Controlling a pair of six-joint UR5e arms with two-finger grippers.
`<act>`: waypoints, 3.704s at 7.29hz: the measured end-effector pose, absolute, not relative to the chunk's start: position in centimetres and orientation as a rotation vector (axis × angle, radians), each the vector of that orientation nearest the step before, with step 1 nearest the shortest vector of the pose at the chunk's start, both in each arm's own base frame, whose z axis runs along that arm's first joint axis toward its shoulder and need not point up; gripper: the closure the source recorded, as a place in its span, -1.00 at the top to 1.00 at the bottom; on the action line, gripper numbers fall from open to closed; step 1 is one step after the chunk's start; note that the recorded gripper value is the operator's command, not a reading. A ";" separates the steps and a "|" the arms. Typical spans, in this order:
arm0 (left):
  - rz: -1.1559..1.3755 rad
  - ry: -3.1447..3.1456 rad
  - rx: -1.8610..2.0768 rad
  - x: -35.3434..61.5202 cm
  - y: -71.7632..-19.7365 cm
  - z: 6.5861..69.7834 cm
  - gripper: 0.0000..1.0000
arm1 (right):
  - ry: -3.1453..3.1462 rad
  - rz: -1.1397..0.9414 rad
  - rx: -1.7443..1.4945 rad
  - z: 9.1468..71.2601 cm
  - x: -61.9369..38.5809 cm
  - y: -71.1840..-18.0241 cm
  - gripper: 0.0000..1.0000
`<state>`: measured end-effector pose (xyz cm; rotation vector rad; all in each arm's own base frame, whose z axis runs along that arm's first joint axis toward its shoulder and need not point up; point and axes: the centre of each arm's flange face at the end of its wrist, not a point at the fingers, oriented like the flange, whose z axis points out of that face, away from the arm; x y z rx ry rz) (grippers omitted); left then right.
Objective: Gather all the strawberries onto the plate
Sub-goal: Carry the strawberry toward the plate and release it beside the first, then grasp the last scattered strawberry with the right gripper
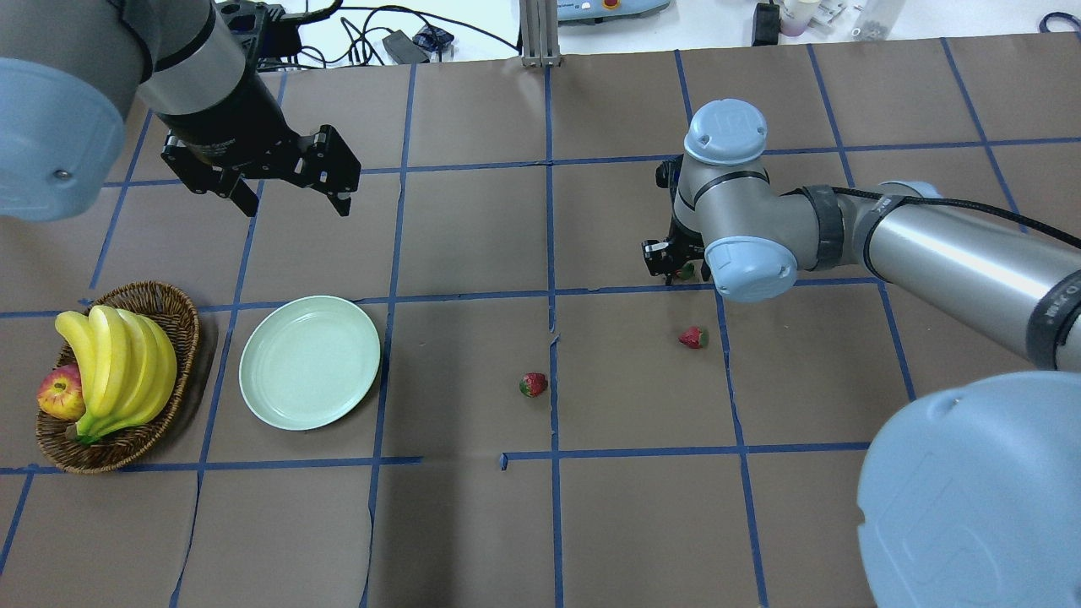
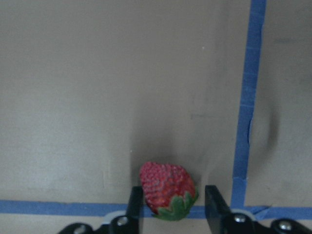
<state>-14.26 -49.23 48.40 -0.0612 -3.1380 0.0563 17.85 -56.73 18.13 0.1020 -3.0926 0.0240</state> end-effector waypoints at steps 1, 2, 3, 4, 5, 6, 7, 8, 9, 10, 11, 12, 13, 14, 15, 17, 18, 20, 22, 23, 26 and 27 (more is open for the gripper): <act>0.056 -3.138 -0.061 -14.3 -49.2 48.4 1.00 | -3.096 0.049 0.097 18.4 17.9 -57.0 -1.00; 0.056 -3.138 -0.061 -14.3 -49.2 48.4 1.00 | -3.107 0.093 0.073 19.0 18.1 -57.3 -1.00; 0.056 -3.138 -0.061 -14.3 -49.2 48.4 1.00 | -3.133 0.148 0.009 20.2 19.0 -57.7 -1.00; 0.056 -3.138 -0.060 -14.3 -49.3 48.4 1.00 | -3.165 0.193 -0.067 21.5 21.6 -57.7 -1.00; 0.056 -3.138 -0.061 -14.3 -49.3 48.4 1.00 | -3.189 0.215 -0.111 22.4 25.6 -56.7 -1.00; 0.056 -3.138 -0.060 -14.3 -49.3 48.4 1.00 | -3.207 0.214 -0.140 22.7 30.1 -54.7 -1.00; 0.057 -3.138 -0.060 -14.3 -49.3 48.4 1.00 | -3.221 0.202 -0.158 22.6 34.6 -52.1 -1.00; 0.058 -3.138 -0.060 -14.3 -49.3 48.4 1.00 | -3.230 0.182 -0.160 22.3 38.9 -49.1 -1.00; 0.058 -3.138 -0.060 -14.3 -49.2 48.5 1.00 | -3.233 0.149 -0.144 21.3 42.1 -46.5 -0.73; 0.058 -3.138 -0.060 -14.3 -49.2 48.5 1.00 | -3.237 0.103 -0.127 19.9 43.9 -44.9 0.79; 0.059 -3.138 -0.060 -14.3 -49.2 48.5 1.00 | -3.245 0.065 -0.115 18.9 44.8 -44.1 1.00; 0.059 -3.138 -0.060 -14.3 -49.2 48.5 1.00 | -3.249 0.047 -0.106 18.5 45.1 -43.9 1.00; 0.059 -3.138 -0.060 -14.3 -49.2 48.5 1.00 | -3.250 0.046 -0.095 18.6 45.2 -43.8 1.00; 0.061 -3.138 -0.061 -14.3 -49.2 48.5 1.00 | -3.245 0.061 -0.091 18.9 44.9 -44.0 1.00; 0.062 -3.138 -0.062 -14.3 -49.2 48.6 1.00 | -3.222 0.103 -0.095 19.3 43.8 -44.9 1.00; 0.061 -3.138 -0.062 -14.3 -49.2 48.6 1.00 | -3.115 0.182 -0.167 19.8 36.6 -49.5 1.00; 0.059 -3.138 -0.062 -14.3 -49.2 48.5 1.00 | -3.080 0.162 -0.126 19.6 31.3 -51.2 1.00; 0.052 -3.138 -0.063 -14.3 -49.2 48.3 1.00 | -3.057 0.086 -0.001 19.8 21.9 -50.9 1.00; 0.039 -3.138 -0.064 -14.4 -49.0 47.9 1.00 | -3.056 0.024 0.073 18.9 18.2 -48.8 0.64; 0.038 -3.138 -0.065 -14.4 -49.0 47.8 1.00 | -3.056 0.007 0.082 18.6 17.8 -48.3 -0.33; 0.037 -3.138 -0.066 -14.4 -49.0 47.8 1.00 | -3.072 -0.014 0.091 18.2 17.8 -47.8 -1.00; 0.036 -3.138 -0.066 -14.4 -49.0 47.7 1.00 | -3.078 -0.014 0.089 18.2 17.9 -47.8 -1.00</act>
